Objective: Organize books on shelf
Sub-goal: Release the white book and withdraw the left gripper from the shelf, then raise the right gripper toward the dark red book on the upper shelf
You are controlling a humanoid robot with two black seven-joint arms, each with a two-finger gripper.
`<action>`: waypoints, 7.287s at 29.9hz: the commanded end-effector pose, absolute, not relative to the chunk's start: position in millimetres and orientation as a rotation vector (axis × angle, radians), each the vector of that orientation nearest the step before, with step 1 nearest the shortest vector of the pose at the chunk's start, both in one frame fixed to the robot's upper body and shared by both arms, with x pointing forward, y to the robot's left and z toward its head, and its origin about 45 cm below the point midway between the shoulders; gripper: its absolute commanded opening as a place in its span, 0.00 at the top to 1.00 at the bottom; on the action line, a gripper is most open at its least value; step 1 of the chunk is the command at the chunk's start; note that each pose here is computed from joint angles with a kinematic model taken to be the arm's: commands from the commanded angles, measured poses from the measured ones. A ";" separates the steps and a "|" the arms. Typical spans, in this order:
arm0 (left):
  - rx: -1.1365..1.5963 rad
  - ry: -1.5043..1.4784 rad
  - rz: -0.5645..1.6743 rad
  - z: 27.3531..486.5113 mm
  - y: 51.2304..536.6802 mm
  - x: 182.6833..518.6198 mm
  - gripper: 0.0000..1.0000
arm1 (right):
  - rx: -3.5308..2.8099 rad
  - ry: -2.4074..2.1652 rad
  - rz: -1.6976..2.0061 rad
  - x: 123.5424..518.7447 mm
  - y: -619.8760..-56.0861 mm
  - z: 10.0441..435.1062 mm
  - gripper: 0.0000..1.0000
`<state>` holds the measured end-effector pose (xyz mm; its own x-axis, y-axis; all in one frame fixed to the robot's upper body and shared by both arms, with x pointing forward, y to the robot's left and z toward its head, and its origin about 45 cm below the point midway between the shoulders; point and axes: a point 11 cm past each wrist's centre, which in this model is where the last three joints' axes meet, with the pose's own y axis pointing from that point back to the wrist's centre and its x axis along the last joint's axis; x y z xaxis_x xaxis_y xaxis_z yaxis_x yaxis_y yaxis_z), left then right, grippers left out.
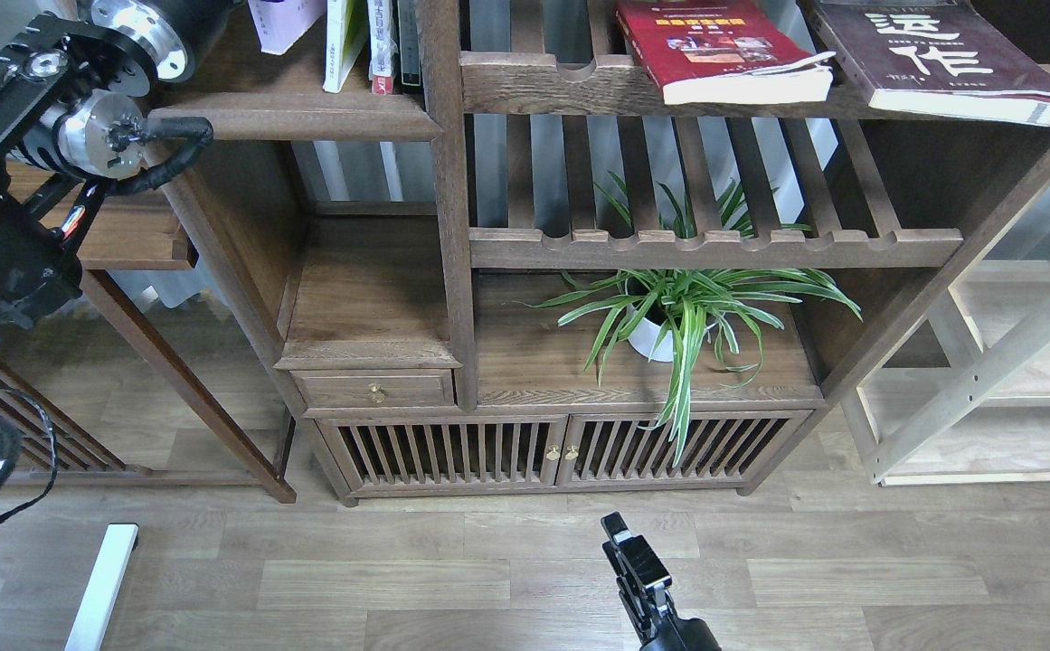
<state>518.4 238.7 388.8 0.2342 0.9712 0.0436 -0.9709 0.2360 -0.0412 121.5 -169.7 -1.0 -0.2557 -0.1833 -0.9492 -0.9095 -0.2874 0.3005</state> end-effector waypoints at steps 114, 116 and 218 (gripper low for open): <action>-0.217 -0.285 1.217 478.7 270.1 436.1 0.53 | -1.417 1.411 1.629 100.4 -179.5 -8.2 0.02; -0.224 -0.286 1.214 478.7 273.9 429.6 0.53 | -1.424 1.406 1.621 104.6 -179.6 -7.0 0.01; -0.526 0.769 1.093 167.3 318.2 276.1 0.14 | -1.522 1.312 0.786 344.6 -356.5 201.4 0.01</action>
<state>275.9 317.5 167.3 0.2512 0.5839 -0.7720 -0.9230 0.3846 -0.0094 342.5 -342.0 193.1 0.2193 -0.3433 -0.9133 -0.9728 -0.0056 -0.2315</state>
